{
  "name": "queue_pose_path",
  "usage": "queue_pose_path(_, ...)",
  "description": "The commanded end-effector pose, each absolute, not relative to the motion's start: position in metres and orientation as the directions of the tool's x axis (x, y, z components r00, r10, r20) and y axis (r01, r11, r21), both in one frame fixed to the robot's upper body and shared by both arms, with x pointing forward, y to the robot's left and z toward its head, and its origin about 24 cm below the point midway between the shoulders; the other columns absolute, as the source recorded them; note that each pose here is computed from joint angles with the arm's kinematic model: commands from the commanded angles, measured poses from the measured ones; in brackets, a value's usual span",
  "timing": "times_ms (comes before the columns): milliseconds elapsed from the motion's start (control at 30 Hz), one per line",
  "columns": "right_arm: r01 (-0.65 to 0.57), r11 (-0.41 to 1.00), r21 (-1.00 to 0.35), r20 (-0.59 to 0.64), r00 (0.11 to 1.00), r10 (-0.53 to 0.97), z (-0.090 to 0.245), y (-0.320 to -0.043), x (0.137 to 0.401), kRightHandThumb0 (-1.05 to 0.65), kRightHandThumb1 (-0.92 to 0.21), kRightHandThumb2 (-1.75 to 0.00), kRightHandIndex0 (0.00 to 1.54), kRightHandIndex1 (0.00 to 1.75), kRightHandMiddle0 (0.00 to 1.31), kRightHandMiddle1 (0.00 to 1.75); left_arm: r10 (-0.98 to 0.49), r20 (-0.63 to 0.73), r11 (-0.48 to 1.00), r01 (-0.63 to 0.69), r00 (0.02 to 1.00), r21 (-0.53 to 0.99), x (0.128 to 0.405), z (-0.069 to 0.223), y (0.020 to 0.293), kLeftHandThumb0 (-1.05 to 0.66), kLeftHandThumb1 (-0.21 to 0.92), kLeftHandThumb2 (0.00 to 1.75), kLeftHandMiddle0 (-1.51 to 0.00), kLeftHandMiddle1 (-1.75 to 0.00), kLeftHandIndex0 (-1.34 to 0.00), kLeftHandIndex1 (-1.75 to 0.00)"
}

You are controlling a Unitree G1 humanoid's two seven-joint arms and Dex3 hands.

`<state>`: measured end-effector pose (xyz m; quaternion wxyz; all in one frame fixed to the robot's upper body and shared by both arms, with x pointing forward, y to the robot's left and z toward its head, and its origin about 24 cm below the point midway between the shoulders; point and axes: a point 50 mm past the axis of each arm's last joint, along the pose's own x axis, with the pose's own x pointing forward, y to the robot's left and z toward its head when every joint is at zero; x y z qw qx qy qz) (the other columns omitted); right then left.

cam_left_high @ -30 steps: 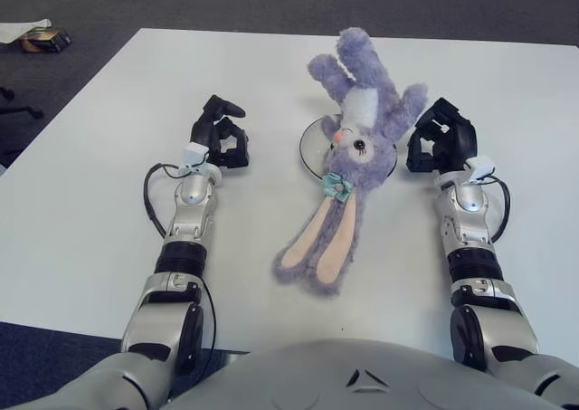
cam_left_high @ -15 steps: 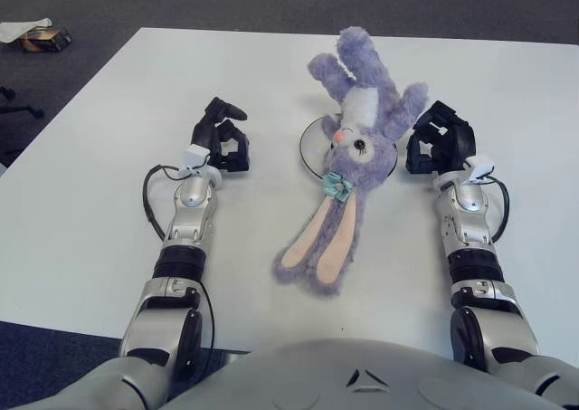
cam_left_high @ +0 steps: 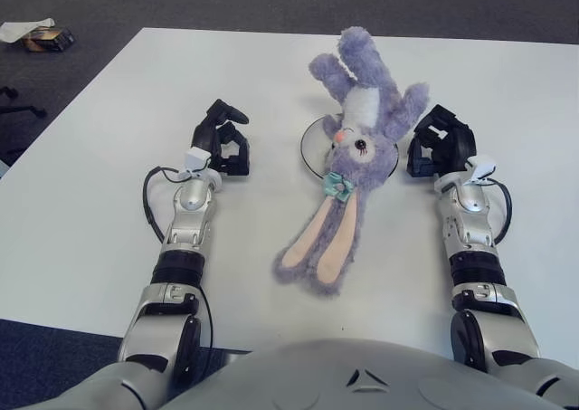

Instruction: Put the doll into the plate.

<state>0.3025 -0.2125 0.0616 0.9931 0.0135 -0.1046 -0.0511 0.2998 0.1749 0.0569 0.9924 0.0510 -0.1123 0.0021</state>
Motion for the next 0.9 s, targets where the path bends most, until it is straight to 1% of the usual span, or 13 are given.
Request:
queue_pose_path(0, 0.134, 0.989, 0.063, 0.095, 0.986, -0.14, 0.0322, -0.2147, 0.2856, -0.01, 0.12, -1.75, 0.94, 1.75, 0.79, 1.57, 0.012, 0.091, 0.997, -0.019, 0.996, 0.081, 0.2799, 0.0217, 0.1762, -0.01, 0.1, 1.57, -0.8, -1.75, -0.52, -1.72)
queue_pose_path(600, 0.13, 0.989, 0.065, 0.103, 0.985, -0.136, 0.0336, -0.2155, 0.2856, -0.01, 0.11, -1.75, 0.93, 1.75, 0.78, 1.59, -0.016, 0.053, 0.997, 0.012, 0.998, 0.071, 0.2805, 0.0215, 0.1775, -0.01, 0.11, 1.57, -0.8, -1.75, -0.52, -1.73)
queue_pose_path(867, 0.132, 0.989, 0.059, 0.106, 0.985, -0.138, 0.0343, -0.2154, 0.2856, -0.01, 0.1, -1.75, 0.92, 1.75, 0.75, 1.62, -0.028, 0.035, 0.997, 0.026, 0.999, 0.066, 0.2812, 0.0211, 0.1785, -0.01, 0.11, 1.57, -0.8, -1.75, -0.52, -1.73)
